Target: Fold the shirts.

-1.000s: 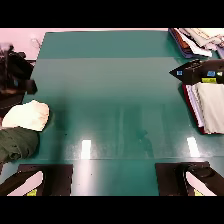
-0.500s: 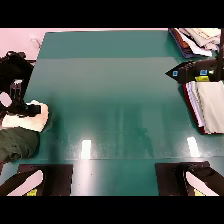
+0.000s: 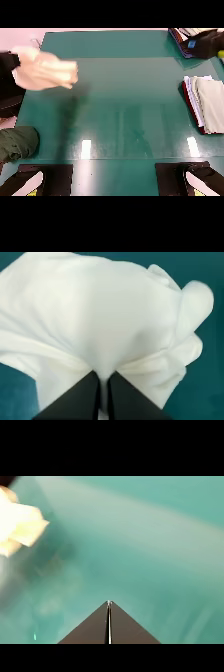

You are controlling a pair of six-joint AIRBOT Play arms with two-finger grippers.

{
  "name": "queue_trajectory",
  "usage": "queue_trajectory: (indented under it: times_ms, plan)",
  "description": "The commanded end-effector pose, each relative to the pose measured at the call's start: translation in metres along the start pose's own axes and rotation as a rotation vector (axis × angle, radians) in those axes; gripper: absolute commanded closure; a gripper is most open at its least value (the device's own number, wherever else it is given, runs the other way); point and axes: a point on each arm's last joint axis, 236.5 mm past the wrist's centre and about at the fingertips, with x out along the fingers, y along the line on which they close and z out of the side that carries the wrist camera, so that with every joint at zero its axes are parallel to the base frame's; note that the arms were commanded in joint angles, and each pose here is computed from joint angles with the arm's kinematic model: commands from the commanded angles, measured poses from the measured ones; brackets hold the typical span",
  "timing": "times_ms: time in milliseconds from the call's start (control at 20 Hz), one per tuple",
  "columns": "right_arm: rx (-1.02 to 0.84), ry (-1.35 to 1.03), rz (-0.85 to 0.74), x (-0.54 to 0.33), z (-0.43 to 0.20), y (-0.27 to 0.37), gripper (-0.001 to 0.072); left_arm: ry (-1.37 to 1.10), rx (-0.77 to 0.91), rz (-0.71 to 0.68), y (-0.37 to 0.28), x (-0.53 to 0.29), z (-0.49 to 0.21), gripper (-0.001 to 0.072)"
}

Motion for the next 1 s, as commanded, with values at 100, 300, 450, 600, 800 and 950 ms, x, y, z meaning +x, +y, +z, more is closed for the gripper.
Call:
queue_trajectory:
  times_ms: [100, 300, 450, 600, 800, 950]
  plan:
    - [-0.071, -0.154, -0.012, -0.039, 0.052, 0.017, 0.0691, -0.098, 0.212, -0.324, -0.144, -0.054, 0.025, 0.0686]
    - [-0.090, -0.191, -0.011, -0.051, 0.063, 0.023, 0.0691, 0.083, 0.357, -0.501, -0.244, -0.017, -0.035, 0.0685]
    - [-0.090, -0.174, -0.008, -0.051, 0.059, 0.024, 0.0691, 0.251, 0.469, -0.595, -0.313, 0.019, -0.101, 0.0616]
    - [-0.091, -0.156, -0.005, -0.050, 0.055, 0.024, 0.0691, 0.297, 0.495, -0.625, -0.351, 0.055, -0.133, 0.0050]
    - [-0.091, -0.143, -0.003, -0.050, 0.052, 0.025, 0.0691, 0.239, 0.342, -0.508, -0.307, 0.111, -0.095, 0.0049]
    - [-0.091, -0.110, 0.003, -0.049, 0.044, 0.026, 0.0691, 0.345, 0.163, -0.407, -0.243, 0.168, -0.097, 0.0049]
